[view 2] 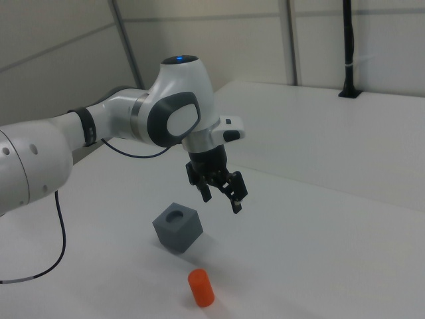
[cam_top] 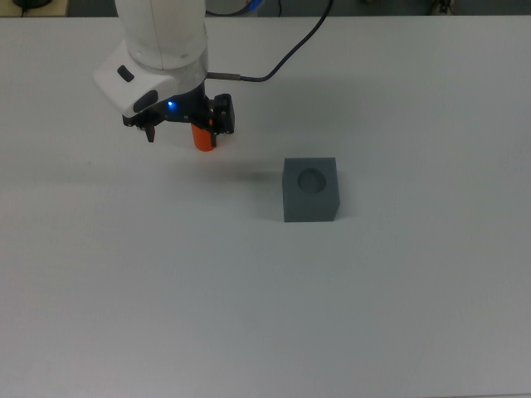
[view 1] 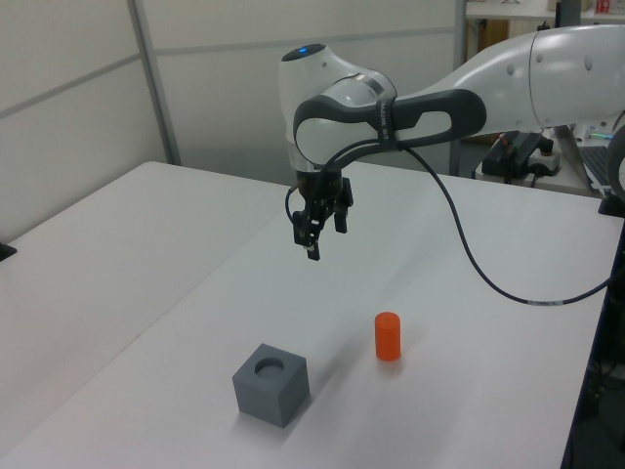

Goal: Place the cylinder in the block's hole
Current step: 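Move the open gripper over the orange cylinder and lower it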

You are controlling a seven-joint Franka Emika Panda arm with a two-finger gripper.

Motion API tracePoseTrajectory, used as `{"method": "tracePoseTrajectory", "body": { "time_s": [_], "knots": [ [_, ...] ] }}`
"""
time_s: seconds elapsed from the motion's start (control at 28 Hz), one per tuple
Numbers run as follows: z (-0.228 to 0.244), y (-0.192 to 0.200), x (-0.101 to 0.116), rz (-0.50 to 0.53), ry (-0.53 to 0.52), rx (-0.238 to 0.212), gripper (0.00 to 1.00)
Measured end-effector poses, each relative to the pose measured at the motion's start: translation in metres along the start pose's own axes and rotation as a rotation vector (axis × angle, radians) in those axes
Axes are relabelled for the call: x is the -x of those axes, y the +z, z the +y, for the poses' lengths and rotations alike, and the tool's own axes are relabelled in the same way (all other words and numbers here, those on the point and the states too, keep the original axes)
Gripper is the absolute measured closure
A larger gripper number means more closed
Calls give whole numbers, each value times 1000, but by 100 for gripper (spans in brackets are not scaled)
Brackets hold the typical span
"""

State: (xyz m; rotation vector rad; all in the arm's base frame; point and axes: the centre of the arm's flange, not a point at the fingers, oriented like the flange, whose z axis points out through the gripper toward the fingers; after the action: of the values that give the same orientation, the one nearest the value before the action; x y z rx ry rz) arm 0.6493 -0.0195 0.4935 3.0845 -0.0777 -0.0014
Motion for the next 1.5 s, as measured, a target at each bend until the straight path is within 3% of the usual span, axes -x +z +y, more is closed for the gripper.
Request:
{"method": "tracePoseTrajectory", "body": {
  "time_s": [0.43,0.75,0.93,1.36,1.5],
  "knots": [
    [2,1,12,26,-11,6,0],
    [6,15,70,30,-102,-6,0],
    [7,28,91,3,-156,-11,0],
    [5,59,102,-60,-205,-15,0],
    [6,73,102,-88,-218,3,0]
  ]
}}
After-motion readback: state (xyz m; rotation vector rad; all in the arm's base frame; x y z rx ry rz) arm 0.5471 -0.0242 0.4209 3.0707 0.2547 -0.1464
